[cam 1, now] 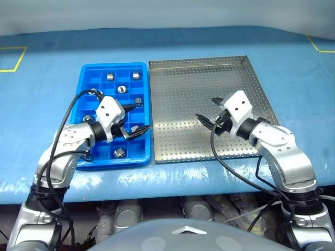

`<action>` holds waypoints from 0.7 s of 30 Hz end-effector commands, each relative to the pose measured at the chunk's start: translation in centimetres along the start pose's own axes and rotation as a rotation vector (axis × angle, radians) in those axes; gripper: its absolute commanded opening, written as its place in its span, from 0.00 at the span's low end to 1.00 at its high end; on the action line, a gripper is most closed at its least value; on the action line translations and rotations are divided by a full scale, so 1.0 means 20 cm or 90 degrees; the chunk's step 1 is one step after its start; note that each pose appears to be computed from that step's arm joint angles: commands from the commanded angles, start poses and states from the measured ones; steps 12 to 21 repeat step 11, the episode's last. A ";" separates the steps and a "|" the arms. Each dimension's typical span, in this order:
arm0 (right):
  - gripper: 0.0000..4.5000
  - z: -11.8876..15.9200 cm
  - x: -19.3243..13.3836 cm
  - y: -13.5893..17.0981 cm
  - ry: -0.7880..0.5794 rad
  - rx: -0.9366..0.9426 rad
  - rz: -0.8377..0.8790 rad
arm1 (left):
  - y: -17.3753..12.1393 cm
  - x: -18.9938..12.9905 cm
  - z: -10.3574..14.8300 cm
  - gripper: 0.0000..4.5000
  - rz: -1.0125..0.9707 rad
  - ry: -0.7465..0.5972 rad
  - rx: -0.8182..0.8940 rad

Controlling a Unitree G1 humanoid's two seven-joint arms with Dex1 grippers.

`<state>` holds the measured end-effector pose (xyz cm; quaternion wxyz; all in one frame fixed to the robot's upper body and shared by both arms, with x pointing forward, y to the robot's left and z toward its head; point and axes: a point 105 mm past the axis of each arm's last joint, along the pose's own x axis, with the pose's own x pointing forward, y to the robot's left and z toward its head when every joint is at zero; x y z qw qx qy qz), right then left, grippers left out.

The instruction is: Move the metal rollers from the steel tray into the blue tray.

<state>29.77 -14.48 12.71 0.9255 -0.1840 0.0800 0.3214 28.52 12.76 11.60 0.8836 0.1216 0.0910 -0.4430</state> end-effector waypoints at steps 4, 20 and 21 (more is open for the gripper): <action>0.85 0.04 -0.01 0.01 -0.019 -0.009 -0.004 | -0.01 0.01 0.04 1.00 -0.007 -0.015 0.027; 0.85 0.05 0.01 0.01 -0.024 -0.013 -0.003 | -0.01 0.01 0.04 1.00 -0.007 -0.012 0.027; 0.85 0.05 0.01 0.01 -0.024 -0.013 -0.003 | -0.01 0.01 0.04 1.00 -0.007 -0.012 0.027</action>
